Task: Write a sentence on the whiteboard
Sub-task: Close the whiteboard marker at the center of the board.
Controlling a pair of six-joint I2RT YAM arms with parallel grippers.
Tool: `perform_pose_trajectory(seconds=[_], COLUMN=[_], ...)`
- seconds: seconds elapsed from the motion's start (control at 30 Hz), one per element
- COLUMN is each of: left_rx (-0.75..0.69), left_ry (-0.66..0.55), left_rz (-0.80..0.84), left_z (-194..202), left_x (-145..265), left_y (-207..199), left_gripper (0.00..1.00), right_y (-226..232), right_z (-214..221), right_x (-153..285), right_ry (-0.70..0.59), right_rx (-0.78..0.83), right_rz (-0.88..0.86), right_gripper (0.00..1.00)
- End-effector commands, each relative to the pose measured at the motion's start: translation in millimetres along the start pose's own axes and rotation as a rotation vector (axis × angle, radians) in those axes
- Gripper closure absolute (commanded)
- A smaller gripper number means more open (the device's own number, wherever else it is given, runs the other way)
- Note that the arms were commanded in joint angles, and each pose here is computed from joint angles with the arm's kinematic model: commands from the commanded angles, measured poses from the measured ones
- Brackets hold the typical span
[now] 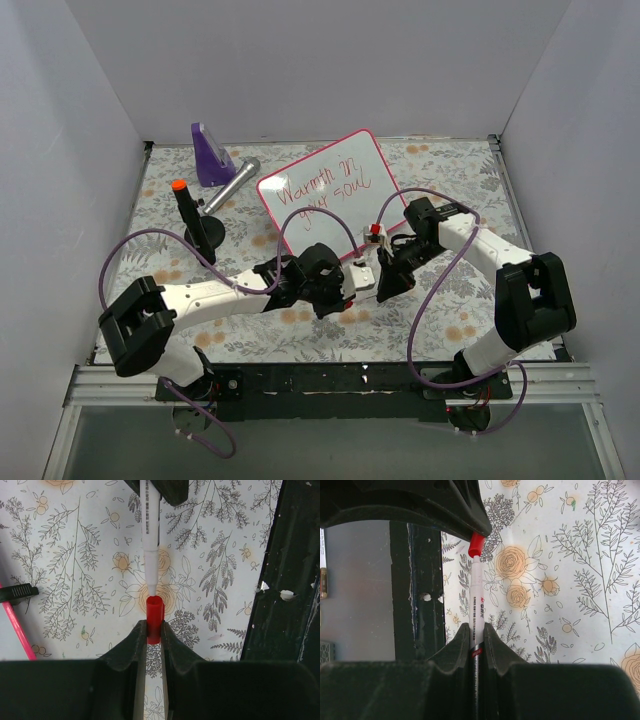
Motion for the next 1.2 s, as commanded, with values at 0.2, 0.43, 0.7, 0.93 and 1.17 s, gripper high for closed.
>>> perform_pose_trajectory(seconds=[0.2, 0.43, 0.7, 0.93, 1.17], left_rx=[-0.023, -0.029, -0.026, -0.017, -0.015], left_ry=[-0.019, -0.031, -0.01, 0.004, 0.011], left_rz=[0.002, -0.009, -0.011, -0.018, -0.018], left_z=[-14.2, -27.5, -22.2, -12.4, -9.3], left_x=[-1.7, -3.6, -5.9, -1.0, -0.3], left_y=[-0.9, 2.9, 3.0, 0.7, 0.1], left_gripper=[1.0, 1.0, 1.0, 1.0, 1.0], right_y=[0.0, 2.1, 4.4, 0.9, -1.2], right_z=[-5.2, -2.0, -6.0, -5.5, -5.8], right_x=[1.1, -7.6, -5.5, 1.9, 6.4], right_ry=[-0.006, 0.027, 0.019, 0.009, -0.002], right_rx=[0.011, 0.009, 0.021, 0.019, 0.012], right_rz=[0.012, -0.007, -0.001, 0.03, 0.046], right_gripper=[0.99, 0.99, 0.99, 0.99, 0.99])
Point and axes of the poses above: each gripper's point midway between its finger pads, its own x axis back along the fingers, its own y axis along the line the jaws close on, z = x × y, the point moved 5 cm from there along x, back along the fingers, and after that the axes turned 2 degrees about x, right-handed, at the moved point
